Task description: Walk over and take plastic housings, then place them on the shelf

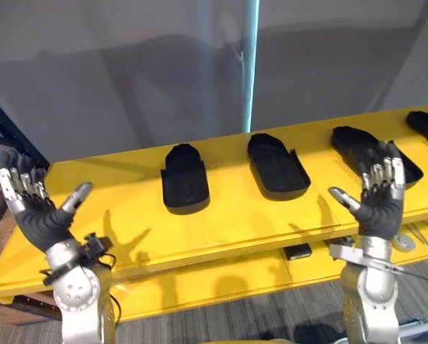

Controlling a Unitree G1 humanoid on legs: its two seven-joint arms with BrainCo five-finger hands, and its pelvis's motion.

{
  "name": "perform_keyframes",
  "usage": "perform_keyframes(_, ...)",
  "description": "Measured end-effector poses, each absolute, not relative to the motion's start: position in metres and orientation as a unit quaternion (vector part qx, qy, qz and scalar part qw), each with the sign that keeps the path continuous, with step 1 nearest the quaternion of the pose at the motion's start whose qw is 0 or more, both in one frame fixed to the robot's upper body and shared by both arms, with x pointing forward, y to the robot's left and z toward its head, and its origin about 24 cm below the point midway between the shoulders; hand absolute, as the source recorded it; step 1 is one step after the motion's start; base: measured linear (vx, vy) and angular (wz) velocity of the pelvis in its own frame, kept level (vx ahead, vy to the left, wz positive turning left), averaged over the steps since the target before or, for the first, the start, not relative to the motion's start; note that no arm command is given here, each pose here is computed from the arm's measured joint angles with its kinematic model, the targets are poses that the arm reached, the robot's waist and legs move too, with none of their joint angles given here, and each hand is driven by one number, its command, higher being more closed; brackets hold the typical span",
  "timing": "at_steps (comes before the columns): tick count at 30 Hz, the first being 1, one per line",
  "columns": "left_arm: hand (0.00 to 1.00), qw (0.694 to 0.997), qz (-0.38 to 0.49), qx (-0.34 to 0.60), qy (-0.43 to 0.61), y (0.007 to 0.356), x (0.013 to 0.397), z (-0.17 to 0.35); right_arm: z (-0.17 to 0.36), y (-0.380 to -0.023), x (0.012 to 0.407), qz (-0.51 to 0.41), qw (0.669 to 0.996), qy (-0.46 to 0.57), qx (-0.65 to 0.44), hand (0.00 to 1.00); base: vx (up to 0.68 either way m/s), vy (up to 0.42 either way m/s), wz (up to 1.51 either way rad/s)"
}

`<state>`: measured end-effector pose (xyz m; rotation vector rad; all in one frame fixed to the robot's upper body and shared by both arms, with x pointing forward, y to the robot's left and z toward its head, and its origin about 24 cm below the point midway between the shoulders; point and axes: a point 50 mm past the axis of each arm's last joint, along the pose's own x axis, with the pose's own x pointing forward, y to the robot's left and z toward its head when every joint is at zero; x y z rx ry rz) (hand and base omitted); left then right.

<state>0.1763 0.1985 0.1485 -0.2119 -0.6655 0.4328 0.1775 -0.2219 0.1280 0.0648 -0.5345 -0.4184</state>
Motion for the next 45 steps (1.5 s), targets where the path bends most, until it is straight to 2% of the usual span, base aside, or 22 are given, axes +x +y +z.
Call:
perform_keyframes(6,0.0,0.915,0.122,-0.161,-0.349,0.168,0.191,0.156,0.114,-0.243,0.152,-0.292,0.93,-0.224,0.007,0.0,0.02,0.015,-0.47)
perform_keyframes(9,0.0,0.911,0.119,-0.164,-0.36,0.164,0.206,0.162,0.112,-0.242,0.149,-0.285,0.932,-0.222,-0.005,0.0,0.07,0.007,-0.74)
perform_keyframes(11,0.0,0.906,0.123,-0.134,-0.383,0.159,0.213,0.173,0.116,-0.235,0.149,-0.246,0.939,-0.24,-0.015,0.0,0.08,0.001,-1.05)
perform_keyframes(15,0.0,0.899,0.196,-0.12,-0.372,0.173,0.206,0.169,0.134,-0.205,0.177,-0.117,0.949,-0.293,-0.011,0.0,-0.04,0.115,-1.36)
perform_keyframes(17,0.0,0.905,0.208,-0.109,-0.354,0.178,0.2,0.161,0.13,-0.198,0.182,-0.105,0.953,-0.284,0.0,0.0,-0.08,0.233,-0.42)
perform_keyframes(22,0.0,0.886,0.241,-0.088,-0.385,0.2,0.187,0.165,0.12,-0.196,0.186,-0.124,0.959,-0.255,0.019,0.0,-0.03,0.14,-0.05)
perform_keyframes(27,0.0,0.878,0.194,-0.105,-0.425,0.185,0.188,0.18,0.105,-0.196,0.173,-0.147,0.963,-0.223,0.043,0.0,-0.03,0.066,-0.42)
perform_keyframes(30,0.0,0.874,0.208,-0.098,-0.428,0.189,0.186,0.182,0.105,-0.183,0.173,-0.114,0.965,-0.229,0.065,0.0,-0.21,0.035,-1.11)
perform_keyframes(34,0.0,0.878,0.207,-0.09,-0.422,0.19,0.187,0.181,0.116,-0.172,0.18,-0.096,0.958,-0.256,0.083,0.0,-0.09,-0.017,-0.54)
perform_keyframes(39,0.0,0.891,0.255,-0.044,-0.373,0.213,0.177,0.165,0.107,-0.155,0.205,-0.1,0.962,-0.235,0.093,0.0,-0.07,-0.262,-0.72)
perform_keyframes(45,0.0,0.891,0.257,-0.08,-0.364,0.212,0.182,0.162,0.093,-0.164,0.207,-0.134,0.969,-0.197,0.064,0.0,-0.02,-0.449,-0.55)
